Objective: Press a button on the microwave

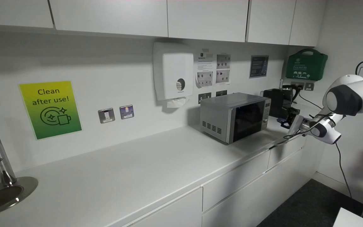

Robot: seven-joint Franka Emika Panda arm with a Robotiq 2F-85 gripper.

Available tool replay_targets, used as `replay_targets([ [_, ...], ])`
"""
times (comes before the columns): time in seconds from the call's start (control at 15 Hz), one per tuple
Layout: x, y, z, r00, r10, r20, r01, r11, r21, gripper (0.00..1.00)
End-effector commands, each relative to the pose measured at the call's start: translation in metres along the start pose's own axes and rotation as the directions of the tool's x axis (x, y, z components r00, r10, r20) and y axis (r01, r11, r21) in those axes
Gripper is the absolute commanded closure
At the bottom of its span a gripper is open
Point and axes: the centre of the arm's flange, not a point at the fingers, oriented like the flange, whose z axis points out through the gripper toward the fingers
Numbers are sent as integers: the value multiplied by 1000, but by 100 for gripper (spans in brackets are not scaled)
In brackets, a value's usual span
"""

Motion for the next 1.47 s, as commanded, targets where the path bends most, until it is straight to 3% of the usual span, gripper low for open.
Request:
replay_targets([
  [0.0,-14,-7,-16,999,-44,30,45,998,-47,32],
  [0.53,-15,-16,-7,994,-88,61,93,993,-75,97],
  [1.4,-18,-40,45,984,-159,81,165,984,-61,100],
])
